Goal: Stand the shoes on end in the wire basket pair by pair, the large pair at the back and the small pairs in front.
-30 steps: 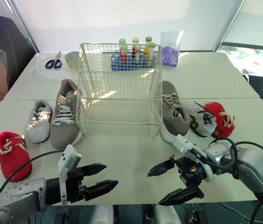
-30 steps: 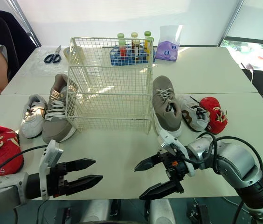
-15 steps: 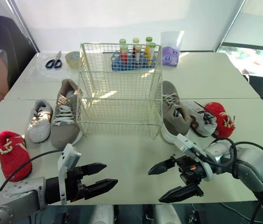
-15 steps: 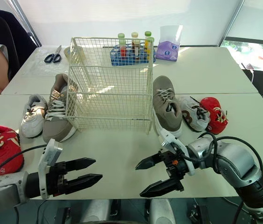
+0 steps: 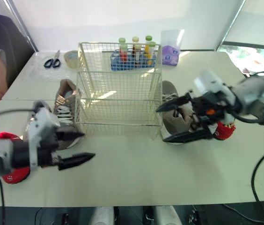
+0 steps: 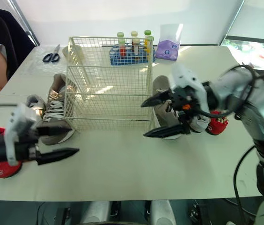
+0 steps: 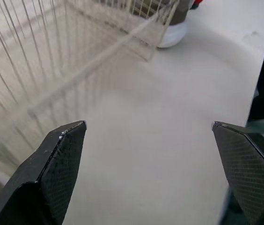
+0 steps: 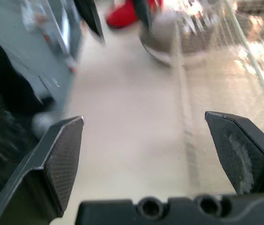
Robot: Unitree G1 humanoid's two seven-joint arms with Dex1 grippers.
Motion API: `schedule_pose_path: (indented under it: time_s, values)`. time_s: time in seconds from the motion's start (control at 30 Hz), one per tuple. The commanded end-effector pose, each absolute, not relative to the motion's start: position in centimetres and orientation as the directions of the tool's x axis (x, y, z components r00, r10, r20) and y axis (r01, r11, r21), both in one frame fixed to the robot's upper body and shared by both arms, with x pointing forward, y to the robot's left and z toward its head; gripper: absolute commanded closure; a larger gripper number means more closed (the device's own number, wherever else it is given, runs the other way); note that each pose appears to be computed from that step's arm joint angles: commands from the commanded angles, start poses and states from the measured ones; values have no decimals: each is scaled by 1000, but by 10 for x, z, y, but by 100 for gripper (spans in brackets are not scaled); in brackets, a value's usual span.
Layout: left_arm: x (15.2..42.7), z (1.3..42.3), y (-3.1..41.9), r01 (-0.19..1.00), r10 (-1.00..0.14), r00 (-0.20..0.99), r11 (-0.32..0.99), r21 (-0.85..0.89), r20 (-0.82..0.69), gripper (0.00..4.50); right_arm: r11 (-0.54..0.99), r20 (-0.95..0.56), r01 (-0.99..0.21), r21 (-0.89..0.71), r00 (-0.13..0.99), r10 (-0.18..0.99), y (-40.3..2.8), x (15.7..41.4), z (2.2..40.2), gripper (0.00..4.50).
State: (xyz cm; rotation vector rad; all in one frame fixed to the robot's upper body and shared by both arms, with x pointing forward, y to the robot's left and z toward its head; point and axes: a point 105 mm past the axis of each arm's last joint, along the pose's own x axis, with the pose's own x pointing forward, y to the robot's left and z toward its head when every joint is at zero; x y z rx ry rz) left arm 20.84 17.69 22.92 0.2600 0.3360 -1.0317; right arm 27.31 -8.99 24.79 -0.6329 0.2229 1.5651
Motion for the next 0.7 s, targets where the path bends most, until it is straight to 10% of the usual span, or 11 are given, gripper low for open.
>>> schedule_pose_path:
  time_s: [0.03,0.27,0.4,0.7]
  values:
    - [207,240,179,872,-791,478,481,93,-383,9,-185,-608,-935,-302,40,793,-79,293,236,0]
    - [210,237,175,850,-787,522,514,117,-331,9,-208,-703,-941,-265,41,710,-59,319,204,0]
    - [209,228,168,844,-796,532,528,99,-289,0,-196,-744,-925,-326,124,656,-61,327,198,122]
    - [216,217,159,836,-797,545,541,91,-260,0,-209,-770,-890,-404,208,603,-65,329,189,126]
